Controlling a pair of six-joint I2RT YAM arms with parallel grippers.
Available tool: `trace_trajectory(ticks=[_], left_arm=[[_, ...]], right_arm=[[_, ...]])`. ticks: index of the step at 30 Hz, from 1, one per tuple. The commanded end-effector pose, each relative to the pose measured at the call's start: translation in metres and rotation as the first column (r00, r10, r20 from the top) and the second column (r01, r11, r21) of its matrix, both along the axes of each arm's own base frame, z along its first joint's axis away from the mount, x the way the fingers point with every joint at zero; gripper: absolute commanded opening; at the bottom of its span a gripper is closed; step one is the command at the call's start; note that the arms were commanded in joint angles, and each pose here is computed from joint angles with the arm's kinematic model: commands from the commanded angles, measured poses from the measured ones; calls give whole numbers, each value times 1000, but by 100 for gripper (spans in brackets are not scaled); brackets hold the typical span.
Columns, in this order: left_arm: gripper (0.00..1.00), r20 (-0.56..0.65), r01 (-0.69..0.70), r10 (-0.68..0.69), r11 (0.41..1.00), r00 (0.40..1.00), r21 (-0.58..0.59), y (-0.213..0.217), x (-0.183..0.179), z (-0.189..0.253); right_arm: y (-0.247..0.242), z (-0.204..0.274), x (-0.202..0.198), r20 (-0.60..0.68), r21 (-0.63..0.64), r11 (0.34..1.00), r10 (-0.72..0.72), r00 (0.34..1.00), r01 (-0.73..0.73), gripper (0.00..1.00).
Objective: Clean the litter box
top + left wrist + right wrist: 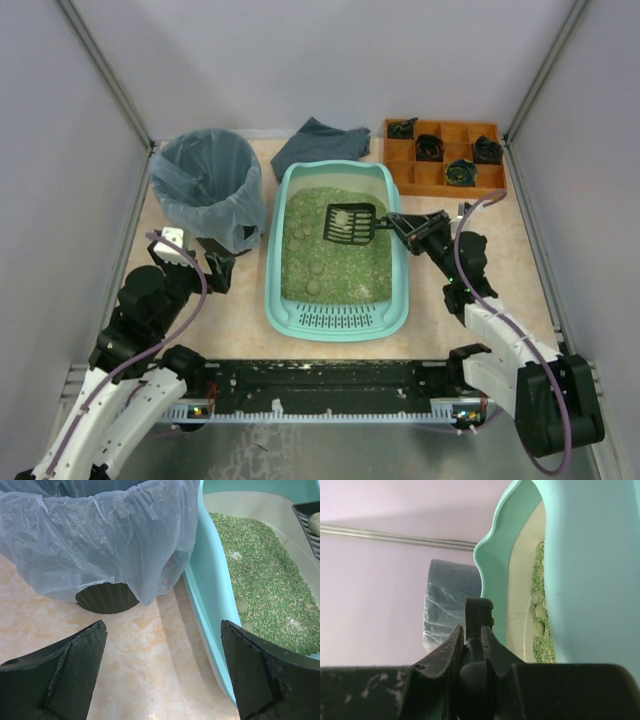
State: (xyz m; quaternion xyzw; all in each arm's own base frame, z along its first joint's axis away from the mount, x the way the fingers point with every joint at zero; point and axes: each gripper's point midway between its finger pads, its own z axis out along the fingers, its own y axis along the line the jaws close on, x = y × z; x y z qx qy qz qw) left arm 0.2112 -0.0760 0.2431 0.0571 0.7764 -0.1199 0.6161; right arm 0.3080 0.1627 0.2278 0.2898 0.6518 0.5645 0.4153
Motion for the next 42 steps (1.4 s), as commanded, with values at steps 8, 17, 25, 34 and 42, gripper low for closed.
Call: trace_trajectory(ticks=[8, 17, 25, 34, 42], left_arm=[[100, 13, -5, 5, 1000, 1000, -6, 0, 3, 3], [100, 18, -11, 11, 1000, 1000, -8, 1, 3, 4], [100, 13, -8, 8, 1000, 1000, -6, 1, 3, 3], [100, 14, -6, 6, 1000, 1000, -6, 0, 3, 3], [100, 19, -7, 8, 1000, 1000, -9, 1, 2, 5]], right_arm=[[1, 43, -4, 149, 118, 993, 10, 989, -28, 0], [17, 41, -7, 145, 84, 993, 73, 987, -85, 0], [17, 37, -5, 137, 76, 993, 79, 987, -90, 0], [14, 34, -5, 89, 70, 996, 57, 994, -64, 0], [7, 38, -4, 29, 53, 999, 1, 1000, -2, 0]])
